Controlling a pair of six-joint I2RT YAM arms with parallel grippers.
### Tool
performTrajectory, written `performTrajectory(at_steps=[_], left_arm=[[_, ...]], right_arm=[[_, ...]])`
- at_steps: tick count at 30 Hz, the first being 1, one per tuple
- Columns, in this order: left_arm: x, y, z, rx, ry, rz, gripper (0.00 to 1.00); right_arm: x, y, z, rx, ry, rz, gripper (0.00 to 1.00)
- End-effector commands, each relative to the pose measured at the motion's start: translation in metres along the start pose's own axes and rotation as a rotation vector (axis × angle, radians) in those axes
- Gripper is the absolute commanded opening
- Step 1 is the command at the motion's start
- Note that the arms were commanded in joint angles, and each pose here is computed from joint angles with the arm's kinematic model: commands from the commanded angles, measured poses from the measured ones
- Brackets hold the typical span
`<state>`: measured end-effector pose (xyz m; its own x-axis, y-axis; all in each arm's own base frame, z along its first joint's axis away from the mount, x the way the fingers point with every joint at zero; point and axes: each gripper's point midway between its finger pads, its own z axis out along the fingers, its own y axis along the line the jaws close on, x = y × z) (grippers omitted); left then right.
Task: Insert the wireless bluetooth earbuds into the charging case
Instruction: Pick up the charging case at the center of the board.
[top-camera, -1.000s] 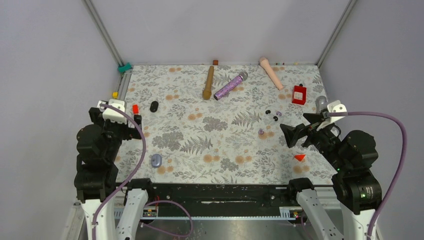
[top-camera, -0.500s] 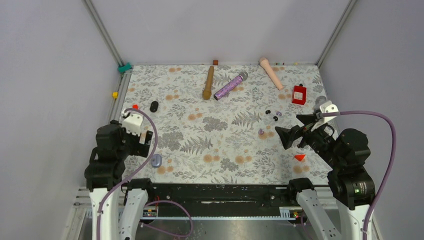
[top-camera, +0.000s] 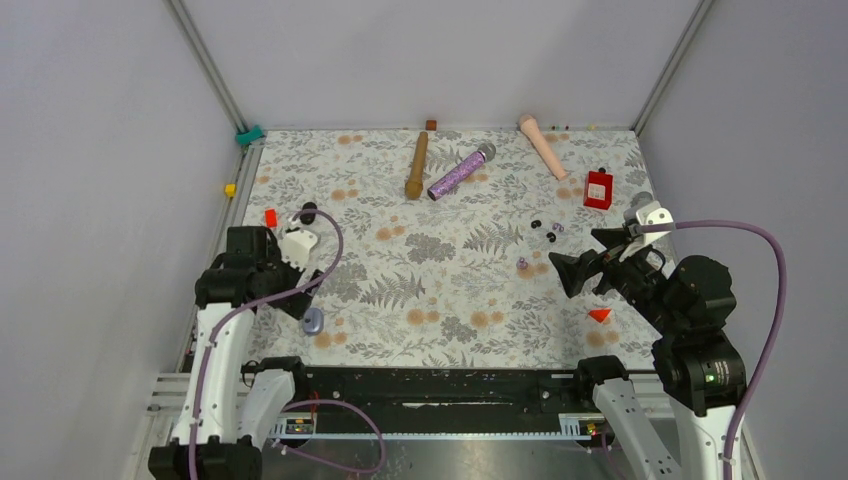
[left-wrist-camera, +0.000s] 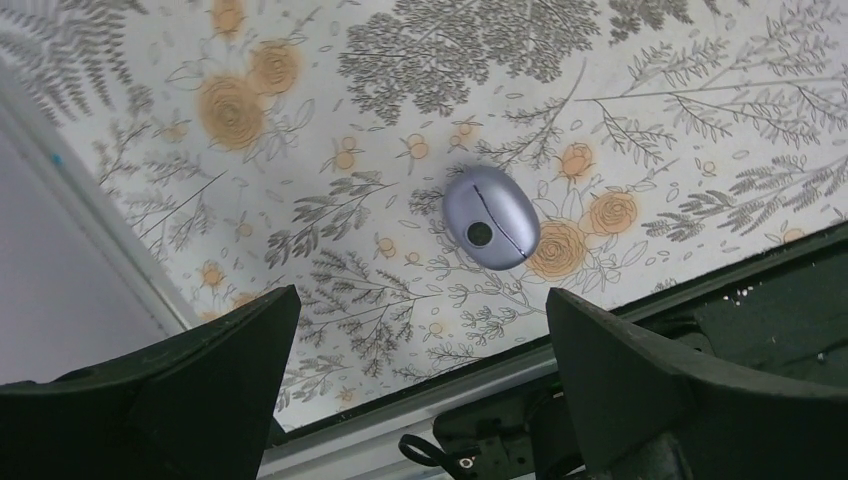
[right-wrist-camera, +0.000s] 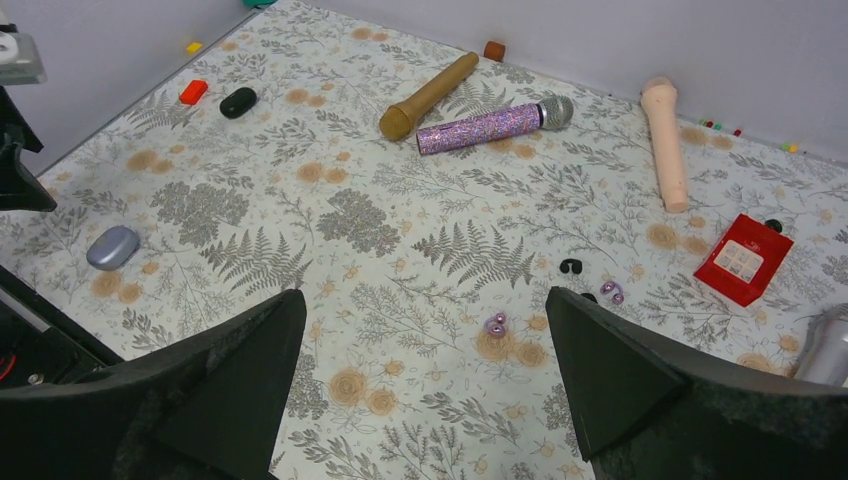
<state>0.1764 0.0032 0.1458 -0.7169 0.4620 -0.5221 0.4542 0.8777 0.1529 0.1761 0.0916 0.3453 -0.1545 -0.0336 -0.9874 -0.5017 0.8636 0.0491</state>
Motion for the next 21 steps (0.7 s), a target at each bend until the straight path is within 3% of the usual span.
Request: performTrajectory(at_steps=[1, 11, 21], left_arm=[[-0.01, -0.013, 0.013, 0.143, -0.01, 0.095, 0.99], [0.026, -0.031, 0.053, 0.327, 0.141, 0.173, 0.99], [0.036, -0.035, 0.085, 0.372, 0.218, 0.133, 0.99]], right_arm=[[-0.009, 0.0, 0.002, -0.009, -0.038, -0.037, 0.99], [-0.006, -0.006, 0.008, 0.009, -0.03, -0.04, 0.99], [-0.005, -0.008, 0.01, 0.015, -0.027, -0.039, 0.99]])
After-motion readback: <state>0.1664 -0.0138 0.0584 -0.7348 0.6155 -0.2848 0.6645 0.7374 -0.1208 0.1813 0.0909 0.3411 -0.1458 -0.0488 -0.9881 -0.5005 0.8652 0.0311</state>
